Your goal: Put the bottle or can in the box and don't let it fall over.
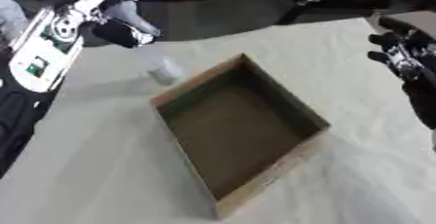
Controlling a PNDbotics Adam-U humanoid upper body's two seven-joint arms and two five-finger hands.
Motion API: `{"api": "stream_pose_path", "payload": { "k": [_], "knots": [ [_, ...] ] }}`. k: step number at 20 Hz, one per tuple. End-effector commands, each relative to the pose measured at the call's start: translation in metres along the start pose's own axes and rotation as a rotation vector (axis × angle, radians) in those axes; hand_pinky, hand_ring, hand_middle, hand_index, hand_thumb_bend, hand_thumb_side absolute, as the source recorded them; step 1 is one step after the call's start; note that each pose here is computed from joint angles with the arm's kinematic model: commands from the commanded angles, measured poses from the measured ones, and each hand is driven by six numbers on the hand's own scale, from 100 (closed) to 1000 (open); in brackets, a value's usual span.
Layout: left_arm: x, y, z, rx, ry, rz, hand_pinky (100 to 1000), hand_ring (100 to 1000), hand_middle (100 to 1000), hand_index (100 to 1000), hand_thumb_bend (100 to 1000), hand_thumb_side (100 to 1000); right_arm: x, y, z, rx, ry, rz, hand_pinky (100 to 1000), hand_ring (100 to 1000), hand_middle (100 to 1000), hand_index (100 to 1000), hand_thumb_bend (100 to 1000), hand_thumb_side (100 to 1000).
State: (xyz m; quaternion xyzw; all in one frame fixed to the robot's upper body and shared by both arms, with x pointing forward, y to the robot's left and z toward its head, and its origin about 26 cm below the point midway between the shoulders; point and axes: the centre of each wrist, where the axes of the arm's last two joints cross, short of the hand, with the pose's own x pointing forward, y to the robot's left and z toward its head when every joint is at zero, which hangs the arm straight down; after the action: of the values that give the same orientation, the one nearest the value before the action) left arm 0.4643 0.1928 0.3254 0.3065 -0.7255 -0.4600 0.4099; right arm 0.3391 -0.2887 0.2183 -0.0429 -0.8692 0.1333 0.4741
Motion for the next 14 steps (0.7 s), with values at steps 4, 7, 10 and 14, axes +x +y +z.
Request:
{"api": "stream_pose_path", "payload": {
  "k": [4,7,10,14],
  "knots": [
    [0.0058,0.0176,0.0010,0.069,-0.028,-0.064,174,346,305,168,539,100,0.0057,-0.0045,-0.0021,-0.002,-0.020,0.004,899,941,1000,897,100,555],
    [0.0059,0.0167,0.0004,0.065,-0.037,-0.069,147,310,249,151,506,100,0.0054,-0.0045,-0.0019,-0.001,-0.019,0.003,900,941,1000,897,100,556],
    [0.0061,0.0166,0.0003,0.060,-0.044,-0.071,131,286,215,146,501,100,0.0049,-0.0042,-0.0017,0.003,-0.017,0.002,900,940,1000,898,100,557],
    [0.0077,0.0185,0.0012,0.069,-0.056,-0.074,104,245,160,153,499,100,0.0045,-0.0045,-0.0015,0.003,-0.015,0.000,900,940,1000,898,100,558]
  ]
}}
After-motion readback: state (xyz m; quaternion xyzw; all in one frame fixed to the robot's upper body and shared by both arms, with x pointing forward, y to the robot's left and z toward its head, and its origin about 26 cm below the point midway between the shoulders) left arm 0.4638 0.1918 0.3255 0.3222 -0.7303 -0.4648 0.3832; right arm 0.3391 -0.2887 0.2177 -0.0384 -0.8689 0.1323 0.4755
